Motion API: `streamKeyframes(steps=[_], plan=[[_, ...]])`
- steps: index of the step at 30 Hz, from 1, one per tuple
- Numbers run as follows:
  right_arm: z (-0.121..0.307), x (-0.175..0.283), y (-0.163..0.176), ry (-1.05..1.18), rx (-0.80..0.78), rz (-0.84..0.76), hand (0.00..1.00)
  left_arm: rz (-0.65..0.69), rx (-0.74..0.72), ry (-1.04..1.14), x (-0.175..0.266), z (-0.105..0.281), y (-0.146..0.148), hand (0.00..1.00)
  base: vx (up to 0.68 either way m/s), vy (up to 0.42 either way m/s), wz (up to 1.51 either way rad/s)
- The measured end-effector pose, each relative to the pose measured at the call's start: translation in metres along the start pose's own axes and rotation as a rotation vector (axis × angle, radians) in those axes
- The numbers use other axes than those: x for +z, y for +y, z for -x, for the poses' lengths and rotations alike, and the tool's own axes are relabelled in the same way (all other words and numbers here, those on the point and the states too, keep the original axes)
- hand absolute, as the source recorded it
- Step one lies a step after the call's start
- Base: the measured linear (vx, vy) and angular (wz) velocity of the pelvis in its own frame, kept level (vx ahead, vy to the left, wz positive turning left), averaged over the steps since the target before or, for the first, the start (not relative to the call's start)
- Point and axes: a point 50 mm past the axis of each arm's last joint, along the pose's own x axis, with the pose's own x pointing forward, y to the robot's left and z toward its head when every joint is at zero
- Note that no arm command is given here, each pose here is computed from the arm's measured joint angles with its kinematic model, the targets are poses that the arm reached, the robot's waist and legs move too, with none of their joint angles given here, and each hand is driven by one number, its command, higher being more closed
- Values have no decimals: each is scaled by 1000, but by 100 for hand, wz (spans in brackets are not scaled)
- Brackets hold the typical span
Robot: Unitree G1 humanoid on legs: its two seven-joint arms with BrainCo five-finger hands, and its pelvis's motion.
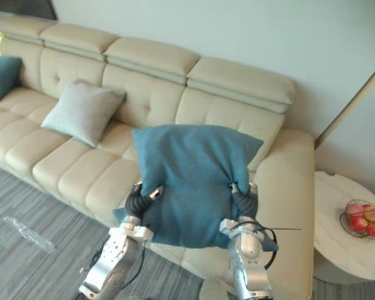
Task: Pick up cushions and gather them together orderly.
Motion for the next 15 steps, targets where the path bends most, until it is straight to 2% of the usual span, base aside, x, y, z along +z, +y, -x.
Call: streamKeyframes(steps=[6,9,15], plan=[[7,-1,-15,28,2,69,100,35,-4,34,-8,0,-10,100,377,-79,20],[18,18,-14,-35,15,50,100,43,-14,30,-7,2,-10,100,222,3,-15],[15,33,-3,-121,23,-11,100,92,-16,-48,8,4,-15,100,103,230,-73]])
